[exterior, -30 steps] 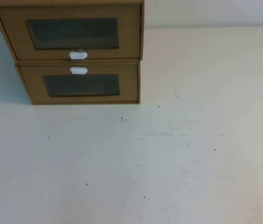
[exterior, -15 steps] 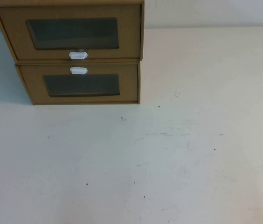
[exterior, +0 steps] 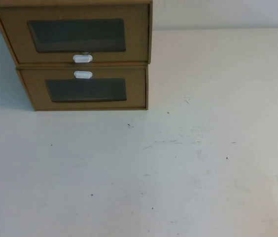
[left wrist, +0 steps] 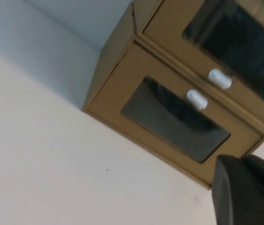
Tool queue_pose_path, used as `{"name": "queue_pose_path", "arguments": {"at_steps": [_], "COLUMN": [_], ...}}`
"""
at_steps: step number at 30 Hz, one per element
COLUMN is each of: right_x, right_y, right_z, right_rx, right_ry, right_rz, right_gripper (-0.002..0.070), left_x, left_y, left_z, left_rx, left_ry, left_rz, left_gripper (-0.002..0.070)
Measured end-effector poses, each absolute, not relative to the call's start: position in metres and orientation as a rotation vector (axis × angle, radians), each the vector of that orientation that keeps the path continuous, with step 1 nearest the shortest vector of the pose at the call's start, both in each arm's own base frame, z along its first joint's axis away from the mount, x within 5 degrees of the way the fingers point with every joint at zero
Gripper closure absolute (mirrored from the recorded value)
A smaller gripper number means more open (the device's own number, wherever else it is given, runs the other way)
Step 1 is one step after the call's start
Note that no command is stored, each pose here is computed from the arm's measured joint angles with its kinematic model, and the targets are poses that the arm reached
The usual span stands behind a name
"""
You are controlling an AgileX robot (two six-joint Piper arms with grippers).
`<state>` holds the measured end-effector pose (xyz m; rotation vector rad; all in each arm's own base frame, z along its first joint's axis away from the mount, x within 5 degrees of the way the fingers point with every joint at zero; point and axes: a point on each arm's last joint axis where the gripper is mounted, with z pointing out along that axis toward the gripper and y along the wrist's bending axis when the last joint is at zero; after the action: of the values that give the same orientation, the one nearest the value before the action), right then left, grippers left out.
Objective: Open the shoe box
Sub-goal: 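Pull the top drawer of the cardboard box fully open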
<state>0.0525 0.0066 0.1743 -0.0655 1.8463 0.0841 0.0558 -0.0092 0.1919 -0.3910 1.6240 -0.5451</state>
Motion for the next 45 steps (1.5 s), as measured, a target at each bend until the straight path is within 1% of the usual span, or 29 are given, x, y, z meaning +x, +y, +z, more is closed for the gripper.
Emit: {"name": "queue_pose_path", "arguments": {"at_steps": [2,4,7,10,12,14,22,25,27,32,35,41,45], "right_x": [0.053,0.053,0.053,0.053,0.053,0.053,0.053,0.053,0.053,0.053,0.053,0.053,0.053], "right_y": [0.007,0.007,0.007,0.007,0.007,0.007,0.007,0.007,0.007,0.007,0.007,0.007,0.007], "right_z": [0.174,0.174,0.174,0.174,0.174,0.174,0.174,0.174,0.174,0.174,0.174,0.174,0.174], "right_rx": [-0.065,-0.065,-0.065,-0.065,-0.065,-0.065,-0.065,-0.065,-0.065,-0.065,-0.065,-0.065,-0.065], "right_ry": [1.846,1.846,1.846,1.846,1.846,1.846,1.846,1.846,1.846,1.846,1.846,1.846,1.846], "right_rz": [0.084,0.084,0.084,0.084,0.084,0.084,0.084,0.084,0.084,0.084,0.084,0.084,0.084], "right_gripper": [0.0690,0.0690,0.0689,0.0690,0.0690,0.0690,0.0690,0.0690,0.0690,0.0690,0.0690,0.0690,0.0690], "left_x": [0.056,0.056,0.056,0.056,0.055,0.054,0.078,0.096,0.109,0.150,0.183,0.260,0.300], "left_y": [-0.008,-0.007,-0.005,-0.005,-0.008,-0.011,-0.026,-0.032,-0.035,-0.039,-0.042,-0.051,-0.057], "left_z": [0.195,0.198,0.202,0.201,0.206,0.221,0.285,0.307,0.327,0.388,0.423,0.461,0.483], "left_rx": [-0.441,-0.467,-0.474,-0.461,-0.419,-0.353,-0.065,0.091,0.186,0.323,0.396,0.532,0.600], "left_ry": [1.577,1.537,1.494,1.503,1.534,1.590,1.933,2.050,2.087,2.031,2.010,2.081,2.072], "left_rz": [-0.592,-0.611,-0.608,-0.596,-0.586,-0.564,-0.466,-0.428,-0.408,-0.349,-0.328,-0.354,-0.370], "left_gripper": [0.0680,0.0680,0.0680,0.0680,0.0680,0.0680,0.0680,0.0680,0.0680,0.0680,0.0680,0.0680,0.0680]}}
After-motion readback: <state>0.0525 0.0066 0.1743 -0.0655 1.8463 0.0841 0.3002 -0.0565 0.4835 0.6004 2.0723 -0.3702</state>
